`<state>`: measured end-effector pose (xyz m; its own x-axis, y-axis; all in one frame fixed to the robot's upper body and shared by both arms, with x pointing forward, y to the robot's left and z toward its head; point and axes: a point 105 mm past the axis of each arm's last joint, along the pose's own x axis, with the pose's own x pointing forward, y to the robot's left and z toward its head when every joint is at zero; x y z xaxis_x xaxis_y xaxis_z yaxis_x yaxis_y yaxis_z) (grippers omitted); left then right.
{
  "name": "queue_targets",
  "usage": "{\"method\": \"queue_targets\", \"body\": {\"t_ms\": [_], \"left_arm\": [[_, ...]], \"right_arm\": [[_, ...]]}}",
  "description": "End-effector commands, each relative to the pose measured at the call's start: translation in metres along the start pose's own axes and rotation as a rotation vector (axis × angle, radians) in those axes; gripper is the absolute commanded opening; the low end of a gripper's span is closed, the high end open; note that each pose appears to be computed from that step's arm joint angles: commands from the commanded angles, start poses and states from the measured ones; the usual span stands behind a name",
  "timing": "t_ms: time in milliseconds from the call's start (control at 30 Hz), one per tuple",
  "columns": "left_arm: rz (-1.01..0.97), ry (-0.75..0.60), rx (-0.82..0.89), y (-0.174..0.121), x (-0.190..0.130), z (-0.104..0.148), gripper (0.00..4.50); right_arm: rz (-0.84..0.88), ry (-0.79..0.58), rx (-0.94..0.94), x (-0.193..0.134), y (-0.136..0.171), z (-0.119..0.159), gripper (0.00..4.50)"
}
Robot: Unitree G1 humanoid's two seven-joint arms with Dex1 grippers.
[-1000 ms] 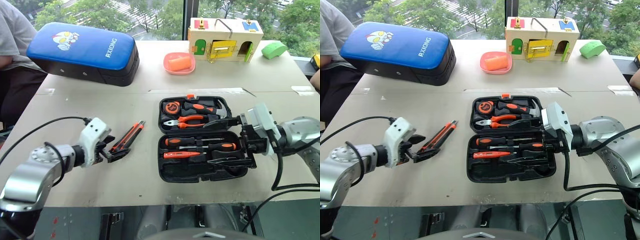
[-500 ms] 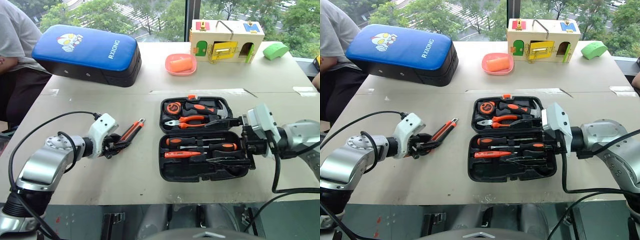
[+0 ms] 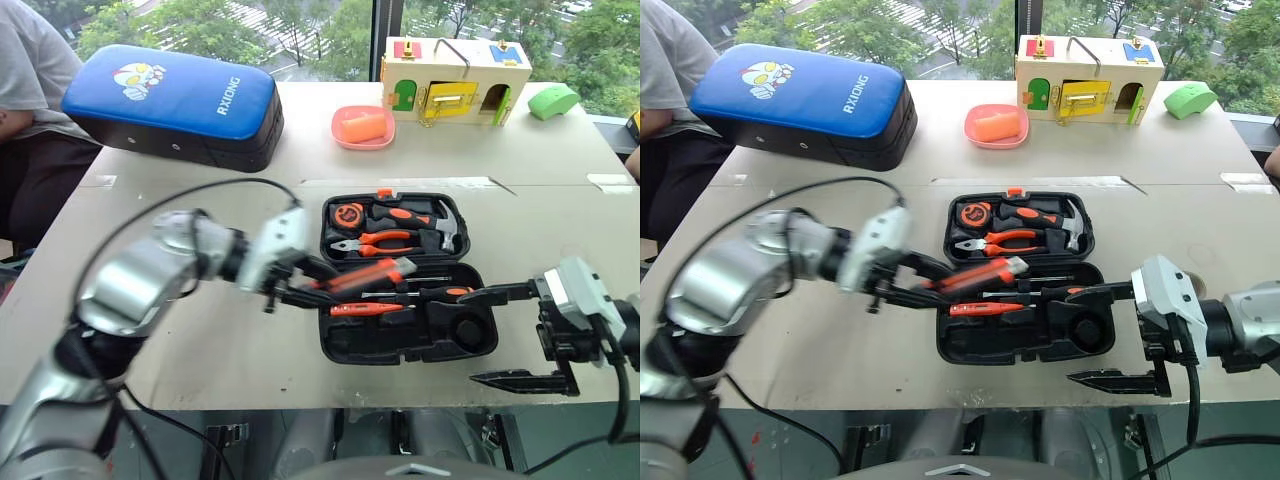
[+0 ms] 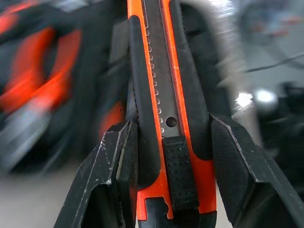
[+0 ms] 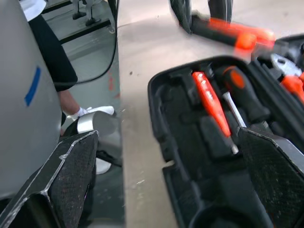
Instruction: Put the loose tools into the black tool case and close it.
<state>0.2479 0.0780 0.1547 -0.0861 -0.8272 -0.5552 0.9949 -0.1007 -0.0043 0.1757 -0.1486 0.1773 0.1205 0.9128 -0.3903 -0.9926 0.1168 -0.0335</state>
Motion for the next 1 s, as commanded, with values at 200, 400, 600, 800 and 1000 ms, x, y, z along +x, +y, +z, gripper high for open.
{"method": "queue_targets", "body": {"t_ms": [200, 400, 600, 800, 1000], "left_arm": [[-0.097, 0.129, -0.031, 0.006, 0.047, -0.006, 1.80], [-0.122, 0.153, -0.092, -0.001, 0.055, -0.009, 1.80], [-0.148, 0.188, -0.122, -0.011, 0.051, -0.016, 1.80], [-0.142, 0.211, -0.105, -0.015, 0.048, -0.021, 1.80], [-0.093, 0.188, -0.101, -0.004, 0.054, -0.019, 1.80]], "right_arm": [[-0.091, -0.019, -0.061, -0.001, 0.004, 0.008, 4.50], [-0.117, -0.021, -0.062, 0.002, 0.005, 0.010, 4.50], [-0.127, -0.024, -0.058, 0.005, 0.004, 0.010, 4.50], [-0.131, -0.030, -0.059, 0.003, 0.000, 0.011, 4.50], [-0.127, -0.040, -0.064, 0.005, -0.002, 0.012, 4.50]]}}
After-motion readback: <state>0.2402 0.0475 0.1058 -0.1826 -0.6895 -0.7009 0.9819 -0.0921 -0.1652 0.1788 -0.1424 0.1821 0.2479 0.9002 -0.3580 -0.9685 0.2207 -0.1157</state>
